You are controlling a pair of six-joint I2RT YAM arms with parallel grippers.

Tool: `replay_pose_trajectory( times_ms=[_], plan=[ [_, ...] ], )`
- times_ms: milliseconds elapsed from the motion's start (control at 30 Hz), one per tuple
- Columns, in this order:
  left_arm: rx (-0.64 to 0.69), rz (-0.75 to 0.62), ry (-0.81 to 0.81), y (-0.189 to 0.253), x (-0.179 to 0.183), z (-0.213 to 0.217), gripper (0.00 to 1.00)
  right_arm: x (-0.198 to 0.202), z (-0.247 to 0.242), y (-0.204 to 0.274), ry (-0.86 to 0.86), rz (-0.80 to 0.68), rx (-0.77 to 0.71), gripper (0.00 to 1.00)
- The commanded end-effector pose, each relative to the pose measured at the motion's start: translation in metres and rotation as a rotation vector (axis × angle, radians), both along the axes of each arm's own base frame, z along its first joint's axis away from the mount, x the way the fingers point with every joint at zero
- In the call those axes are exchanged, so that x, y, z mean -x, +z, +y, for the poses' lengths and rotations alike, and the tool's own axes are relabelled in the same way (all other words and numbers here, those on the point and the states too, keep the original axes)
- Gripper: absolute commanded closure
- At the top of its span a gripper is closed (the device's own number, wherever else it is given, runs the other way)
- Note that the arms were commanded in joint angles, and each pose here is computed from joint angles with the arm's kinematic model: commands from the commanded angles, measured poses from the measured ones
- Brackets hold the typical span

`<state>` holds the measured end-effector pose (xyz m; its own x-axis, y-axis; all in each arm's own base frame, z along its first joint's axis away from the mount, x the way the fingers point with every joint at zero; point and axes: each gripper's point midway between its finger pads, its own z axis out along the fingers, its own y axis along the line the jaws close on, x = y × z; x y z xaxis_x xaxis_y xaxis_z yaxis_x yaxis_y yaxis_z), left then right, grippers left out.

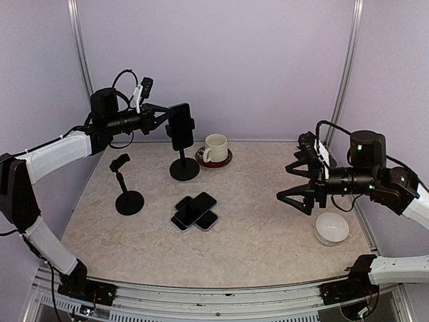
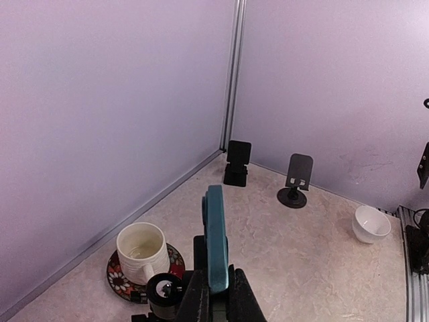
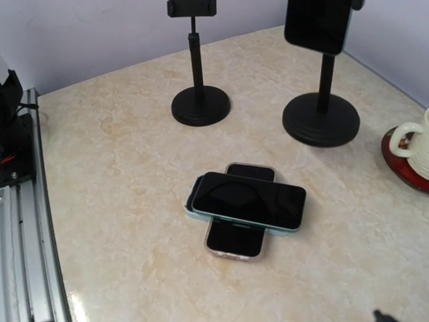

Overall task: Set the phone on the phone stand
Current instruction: Place the phone stand with the phone at the corner of the board.

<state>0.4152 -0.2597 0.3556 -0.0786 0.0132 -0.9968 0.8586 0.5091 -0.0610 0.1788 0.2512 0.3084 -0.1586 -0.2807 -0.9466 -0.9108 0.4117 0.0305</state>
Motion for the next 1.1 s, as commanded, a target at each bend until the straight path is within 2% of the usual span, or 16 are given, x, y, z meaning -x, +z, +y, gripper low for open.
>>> replay_pose_trajectory(
  times_ms=[0,467,800,867,1067],
  plan=[
    [0.069,-0.286,-0.017,0.074,0.0,0.013,1.0,-0.003,-0.001,0.016,-0.008,-0.036,-0.021,0.0],
    [-0.034,-0.352,-0.008,0.038,-0.058,0.011,1.0,-0.005,0.0,0.012,-0.011,-0.016,-0.019,0.0],
    [-0.034,-0.392,-0.046,0.032,-0.078,0.004,1.0,-0.003,-0.002,0.002,-0.023,0.025,-0.028,0.0],
    [-0.039,-0.39,-0.017,0.03,-0.089,0.018,1.0,-0.003,-0.003,0.001,-0.028,0.029,-0.028,0.0],
    [-0.045,-0.366,-0.011,0.013,-0.105,0.022,1.0,-0.002,-0.005,0.001,-0.039,0.041,-0.024,0.0]
  ],
)
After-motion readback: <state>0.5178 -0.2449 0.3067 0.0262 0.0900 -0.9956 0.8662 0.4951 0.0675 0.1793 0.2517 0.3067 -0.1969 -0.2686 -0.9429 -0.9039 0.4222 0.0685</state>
